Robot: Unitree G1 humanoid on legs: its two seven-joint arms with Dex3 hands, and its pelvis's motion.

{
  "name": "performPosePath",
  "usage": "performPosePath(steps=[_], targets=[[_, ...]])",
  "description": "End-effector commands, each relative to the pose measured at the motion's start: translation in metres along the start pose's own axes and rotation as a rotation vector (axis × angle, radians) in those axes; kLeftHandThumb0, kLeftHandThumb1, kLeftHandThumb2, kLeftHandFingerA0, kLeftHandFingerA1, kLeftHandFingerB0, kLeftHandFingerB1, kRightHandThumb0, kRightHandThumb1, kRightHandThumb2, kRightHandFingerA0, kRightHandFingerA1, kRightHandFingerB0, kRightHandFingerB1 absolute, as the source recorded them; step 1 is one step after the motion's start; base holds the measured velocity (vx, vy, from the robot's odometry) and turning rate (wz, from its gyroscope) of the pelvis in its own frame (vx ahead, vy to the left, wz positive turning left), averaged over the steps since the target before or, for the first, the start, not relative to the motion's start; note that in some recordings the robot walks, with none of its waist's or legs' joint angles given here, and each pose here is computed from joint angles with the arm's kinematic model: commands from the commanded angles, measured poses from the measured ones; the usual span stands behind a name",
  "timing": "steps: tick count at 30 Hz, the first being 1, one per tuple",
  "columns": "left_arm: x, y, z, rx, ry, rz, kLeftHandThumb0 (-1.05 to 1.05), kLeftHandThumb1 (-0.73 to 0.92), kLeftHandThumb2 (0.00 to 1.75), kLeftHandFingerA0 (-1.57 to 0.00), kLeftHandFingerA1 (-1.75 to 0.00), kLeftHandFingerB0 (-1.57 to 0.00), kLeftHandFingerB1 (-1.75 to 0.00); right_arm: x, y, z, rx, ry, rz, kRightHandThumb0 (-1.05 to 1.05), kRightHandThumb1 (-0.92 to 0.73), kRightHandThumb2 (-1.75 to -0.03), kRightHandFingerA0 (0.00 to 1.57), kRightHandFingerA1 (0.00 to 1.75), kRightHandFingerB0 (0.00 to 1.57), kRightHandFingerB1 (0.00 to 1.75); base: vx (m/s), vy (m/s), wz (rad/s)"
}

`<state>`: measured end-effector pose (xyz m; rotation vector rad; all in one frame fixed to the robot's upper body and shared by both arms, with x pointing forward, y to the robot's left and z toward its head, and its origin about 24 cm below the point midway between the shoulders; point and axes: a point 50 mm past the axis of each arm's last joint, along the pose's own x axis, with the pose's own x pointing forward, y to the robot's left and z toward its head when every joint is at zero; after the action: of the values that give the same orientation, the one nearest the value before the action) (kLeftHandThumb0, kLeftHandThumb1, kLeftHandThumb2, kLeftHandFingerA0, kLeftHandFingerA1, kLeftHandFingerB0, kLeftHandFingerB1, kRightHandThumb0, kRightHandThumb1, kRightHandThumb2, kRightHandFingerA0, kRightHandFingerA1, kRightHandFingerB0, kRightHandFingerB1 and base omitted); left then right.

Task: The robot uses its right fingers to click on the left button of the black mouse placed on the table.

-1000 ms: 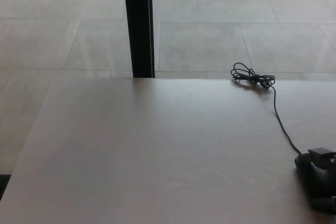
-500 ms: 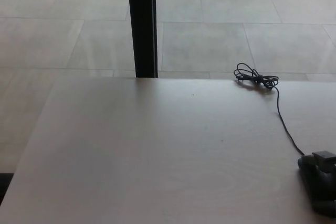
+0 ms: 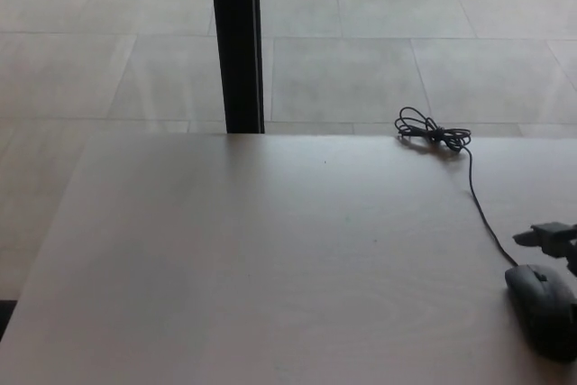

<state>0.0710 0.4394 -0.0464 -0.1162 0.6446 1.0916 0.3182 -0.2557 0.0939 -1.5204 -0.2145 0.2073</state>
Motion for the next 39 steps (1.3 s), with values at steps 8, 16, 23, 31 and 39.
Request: performPosePath(steps=[8, 16, 23, 31, 39], targets=[[-0.001, 0.01, 0.004, 0.01, -0.032, 0.028, -0.72, 0.64, 0.6, -0.75, -0.6, -0.61, -0.49, -0.001, -0.098, -0.016, 0.105, 0.019, -0.325, -0.63, -0.77, -0.63, 0.41, 0.47, 0.47, 0.41, 0.0, 0.0, 0.0], [-0.001, 0.01, 0.0, 0.01, -0.021, 0.03, -0.72, 0.64, 0.59, -0.78, -0.63, -0.62, -0.49, -0.064, -0.097, -0.085, 0.162, 0.277, -0.402, -0.7, -0.81, -0.66, 0.41, 0.41, 0.47, 0.37, 0.0, 0.0, 0.0], [-0.001, 0.009, -0.002, -0.012, -0.01, 0.025, -0.71, 0.64, 0.59, -0.77, -0.64, -0.62, -0.5, -0.136, -0.061, -0.137, 0.309, 0.584, -0.461, -0.71, -0.83, -0.65, 0.46, 0.42, 0.47, 0.38, 0.0, 0.0, 0.0], [-0.002, 0.009, -0.003, 0.0, -0.01, 0.025, -0.7, 0.65, 0.6, -0.78, -0.62, -0.63, -0.5, -0.212, 0.02, -0.155, 0.606, 1.054, -0.551, -0.7, -0.83, -0.65, 0.66, 0.55, 0.47, 0.4, 0.0, 0.0, 0.0], [-0.002, 0.008, -0.007, -0.005, 0.0, 0.029, -0.71, 0.63, 0.6, -0.79, -0.59, -0.61, -0.5, -0.231, 0.084, -0.137, 0.984, 1.292, -0.622, -0.62, -0.77, -0.63, 0.9, 1.48, 0.62, 0.48, 0.0, 0.0, 0.0]])
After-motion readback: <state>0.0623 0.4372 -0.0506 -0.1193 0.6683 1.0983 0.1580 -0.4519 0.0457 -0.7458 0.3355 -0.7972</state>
